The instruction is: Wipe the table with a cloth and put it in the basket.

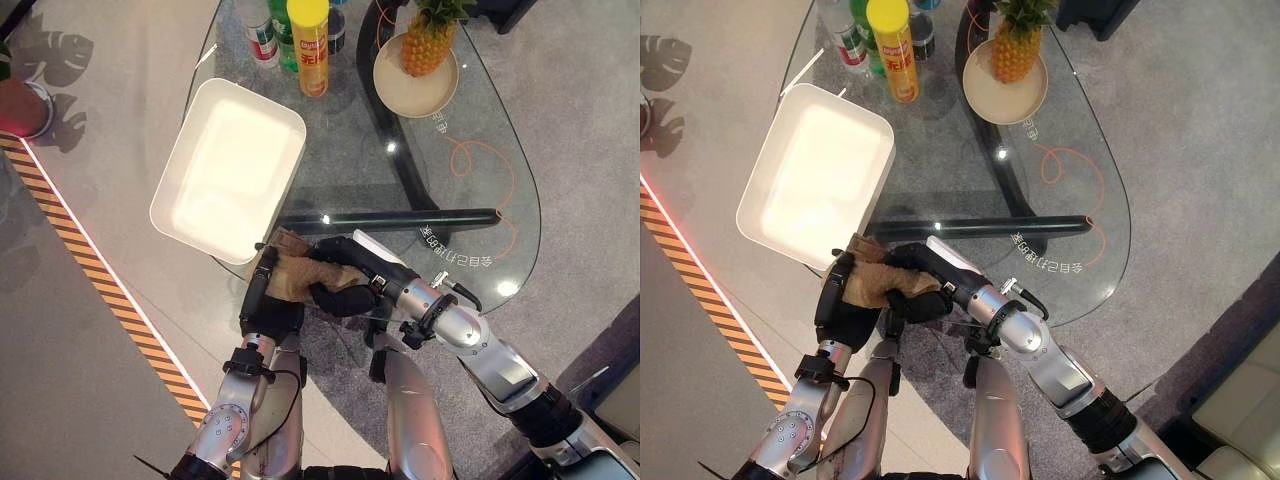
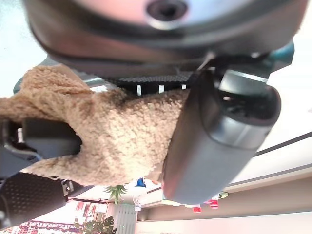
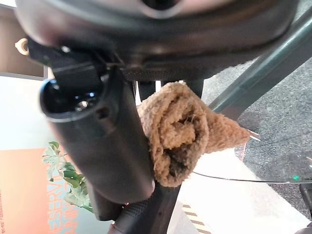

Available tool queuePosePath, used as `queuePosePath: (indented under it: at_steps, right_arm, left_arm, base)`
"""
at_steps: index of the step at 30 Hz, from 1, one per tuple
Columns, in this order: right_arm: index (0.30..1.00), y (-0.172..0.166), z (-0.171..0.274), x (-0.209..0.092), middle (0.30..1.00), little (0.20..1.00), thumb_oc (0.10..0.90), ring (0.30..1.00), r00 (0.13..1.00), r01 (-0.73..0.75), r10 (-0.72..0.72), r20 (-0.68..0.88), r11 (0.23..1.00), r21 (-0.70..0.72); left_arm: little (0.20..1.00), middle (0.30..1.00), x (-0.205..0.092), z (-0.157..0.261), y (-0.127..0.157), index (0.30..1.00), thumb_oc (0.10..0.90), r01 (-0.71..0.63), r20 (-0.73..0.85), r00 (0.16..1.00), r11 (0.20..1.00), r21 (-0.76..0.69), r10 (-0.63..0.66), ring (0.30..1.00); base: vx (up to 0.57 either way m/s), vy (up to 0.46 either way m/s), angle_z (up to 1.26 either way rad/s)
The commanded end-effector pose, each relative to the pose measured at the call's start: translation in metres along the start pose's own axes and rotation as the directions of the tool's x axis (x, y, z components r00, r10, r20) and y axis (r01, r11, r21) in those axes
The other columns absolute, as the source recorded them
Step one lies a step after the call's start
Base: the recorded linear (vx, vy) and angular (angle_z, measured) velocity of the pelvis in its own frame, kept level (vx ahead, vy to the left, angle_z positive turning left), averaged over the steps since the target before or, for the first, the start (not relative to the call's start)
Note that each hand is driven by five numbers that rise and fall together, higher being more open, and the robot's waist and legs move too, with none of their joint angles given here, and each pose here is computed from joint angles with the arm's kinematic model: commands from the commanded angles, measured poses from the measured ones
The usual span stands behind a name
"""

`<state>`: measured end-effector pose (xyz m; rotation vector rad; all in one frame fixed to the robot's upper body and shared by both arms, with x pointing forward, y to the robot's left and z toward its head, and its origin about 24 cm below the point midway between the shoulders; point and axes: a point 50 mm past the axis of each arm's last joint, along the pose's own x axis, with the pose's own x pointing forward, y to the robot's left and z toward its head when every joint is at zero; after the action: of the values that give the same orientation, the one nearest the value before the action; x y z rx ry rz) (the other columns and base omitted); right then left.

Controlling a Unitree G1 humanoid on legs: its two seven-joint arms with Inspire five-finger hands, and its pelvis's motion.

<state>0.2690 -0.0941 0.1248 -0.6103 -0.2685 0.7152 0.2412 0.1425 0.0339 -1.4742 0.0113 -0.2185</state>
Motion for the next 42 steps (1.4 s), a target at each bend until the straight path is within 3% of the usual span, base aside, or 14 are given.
queuePosePath:
  at_steps: [1, 3, 11, 12, 13, 40, 42]
  right_arm:
    - [0.300, 0.000, 0.011, -0.010, 0.300, 0.200, 0.100, 0.300, 0.997, 0.040, -0.039, 0.069, 0.999, -0.008]
    - [0.300, -0.006, 0.017, -0.009, 0.300, 0.200, 0.100, 0.300, 0.984, 0.127, -0.131, 0.124, 0.991, 0.039]
    - [0.300, -0.006, 0.029, -0.009, 0.300, 0.200, 0.100, 0.300, 0.952, 0.198, -0.227, 0.207, 0.968, 0.153]
    - [0.552, -0.006, 0.030, -0.009, 0.552, 0.494, 0.394, 0.552, 0.947, 0.208, -0.241, 0.213, 0.964, 0.165]
    - [0.900, -0.005, 0.031, -0.010, 0.900, 0.900, 0.800, 0.900, 0.942, 0.220, -0.256, 0.217, 0.959, 0.178]
    - [0.900, -0.029, 0.039, -0.025, 0.900, 0.900, 0.800, 0.900, 0.831, 0.432, -0.491, 0.262, 0.866, 0.253]
    - [0.900, -0.038, 0.044, -0.032, 0.900, 0.900, 0.800, 0.900, 0.763, 0.457, -0.574, 0.297, 0.805, 0.379]
  left_arm:
    - [0.200, 0.300, 0.010, 0.011, -0.077, 0.300, 0.100, 0.413, 0.073, 0.910, 0.909, -0.057, -0.409, 0.300]
    - [0.200, 0.300, 0.011, 0.009, -0.077, 0.300, 0.100, 0.412, 0.067, 0.910, 0.909, -0.055, -0.409, 0.300]
    - [0.200, 0.300, 0.010, 0.002, -0.077, 0.300, 0.100, 0.409, 0.064, 0.912, 0.911, -0.062, -0.405, 0.300]
    - [0.200, 0.300, 0.010, 0.001, -0.078, 0.300, 0.100, 0.408, 0.063, 0.913, 0.911, -0.062, -0.404, 0.300]
    - [0.200, 0.300, 0.009, 0.001, -0.078, 0.300, 0.100, 0.408, 0.064, 0.912, 0.911, -0.061, -0.405, 0.300]
    - [0.200, 0.300, 0.008, 0.004, -0.079, 0.300, 0.100, 0.400, 0.078, 0.915, 0.916, -0.027, -0.397, 0.300]
    - [0.200, 0.300, 0.009, 0.004, -0.080, 0.300, 0.100, 0.396, 0.081, 0.916, 0.918, -0.022, -0.393, 0.300]
  base:
    - [0.00, 0.000, 0.00]
    - [0.00, 0.015, 0.00]
    - [0.00, 0.030, 0.00]
    - [0.00, 0.059, -0.01]
    - [0.00, 0.041, 0.00]
    - [0.00, 0.002, 0.00]
    - [0.00, 0.000, 0.00]
